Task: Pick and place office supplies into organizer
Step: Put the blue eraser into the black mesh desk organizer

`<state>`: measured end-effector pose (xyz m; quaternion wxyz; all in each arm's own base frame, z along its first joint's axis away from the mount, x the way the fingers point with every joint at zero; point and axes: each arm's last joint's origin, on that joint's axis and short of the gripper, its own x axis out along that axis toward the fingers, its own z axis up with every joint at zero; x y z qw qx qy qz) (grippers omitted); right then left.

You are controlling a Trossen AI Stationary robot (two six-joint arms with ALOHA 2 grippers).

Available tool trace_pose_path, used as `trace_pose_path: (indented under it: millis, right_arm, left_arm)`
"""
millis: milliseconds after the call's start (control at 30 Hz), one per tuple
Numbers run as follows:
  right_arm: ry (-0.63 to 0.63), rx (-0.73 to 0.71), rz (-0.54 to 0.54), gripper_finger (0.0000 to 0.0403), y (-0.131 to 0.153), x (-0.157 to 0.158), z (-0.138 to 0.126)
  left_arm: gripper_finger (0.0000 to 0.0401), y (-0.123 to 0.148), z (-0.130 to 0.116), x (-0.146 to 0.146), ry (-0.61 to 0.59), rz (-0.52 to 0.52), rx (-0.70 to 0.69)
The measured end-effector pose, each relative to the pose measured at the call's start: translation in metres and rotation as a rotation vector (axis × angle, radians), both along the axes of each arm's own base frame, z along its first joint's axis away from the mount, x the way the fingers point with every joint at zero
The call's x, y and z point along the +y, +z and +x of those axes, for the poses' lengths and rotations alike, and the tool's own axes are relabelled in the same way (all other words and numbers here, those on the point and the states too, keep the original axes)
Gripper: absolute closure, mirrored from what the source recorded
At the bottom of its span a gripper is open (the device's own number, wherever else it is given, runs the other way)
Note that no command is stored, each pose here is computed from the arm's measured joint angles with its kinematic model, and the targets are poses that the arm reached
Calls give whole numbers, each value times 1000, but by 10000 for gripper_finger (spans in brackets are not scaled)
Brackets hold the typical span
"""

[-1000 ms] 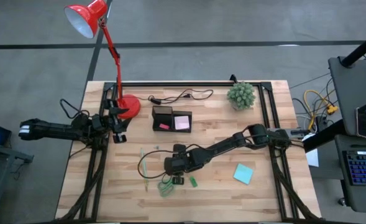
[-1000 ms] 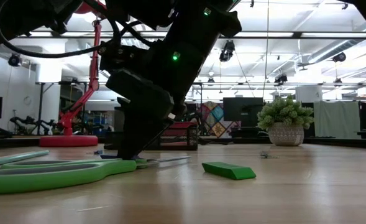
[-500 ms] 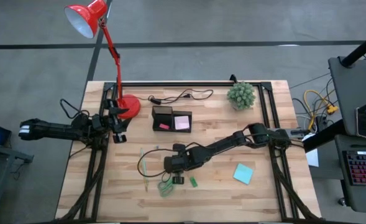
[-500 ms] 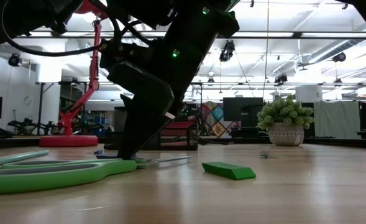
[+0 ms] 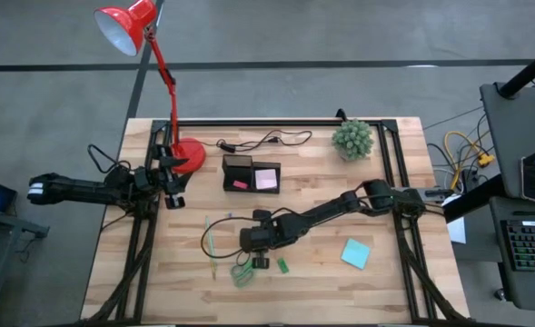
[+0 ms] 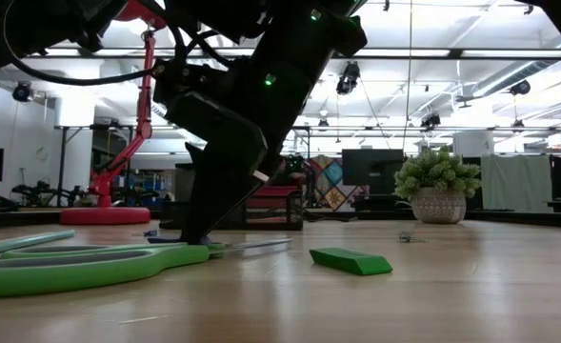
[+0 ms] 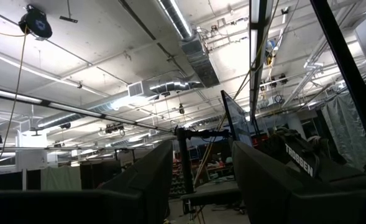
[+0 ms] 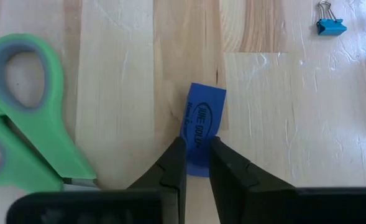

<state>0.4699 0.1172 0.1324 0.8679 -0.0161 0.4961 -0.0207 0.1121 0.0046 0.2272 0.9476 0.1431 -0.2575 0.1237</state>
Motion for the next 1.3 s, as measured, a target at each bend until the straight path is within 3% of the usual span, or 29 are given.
trace_pose_path:
  millis: [733, 833, 1133, 1300]
  right_arm:
    - [-14, -36, 10, 381, 14, -3, 0]
    - [-27, -39, 16, 352, 15, -4, 0]
    - [-49, -104, 32, 210, 10, -12, 11]
    - [-66, -91, 30, 167, 8, -20, 11]
  left_arm:
    - [246, 0, 0, 0, 0, 0, 0]
    - [246, 0, 0, 0, 0, 0, 0]
    - [246, 0, 0, 0, 0, 1, 0]
    - [246, 0, 0, 0, 0, 1, -1]
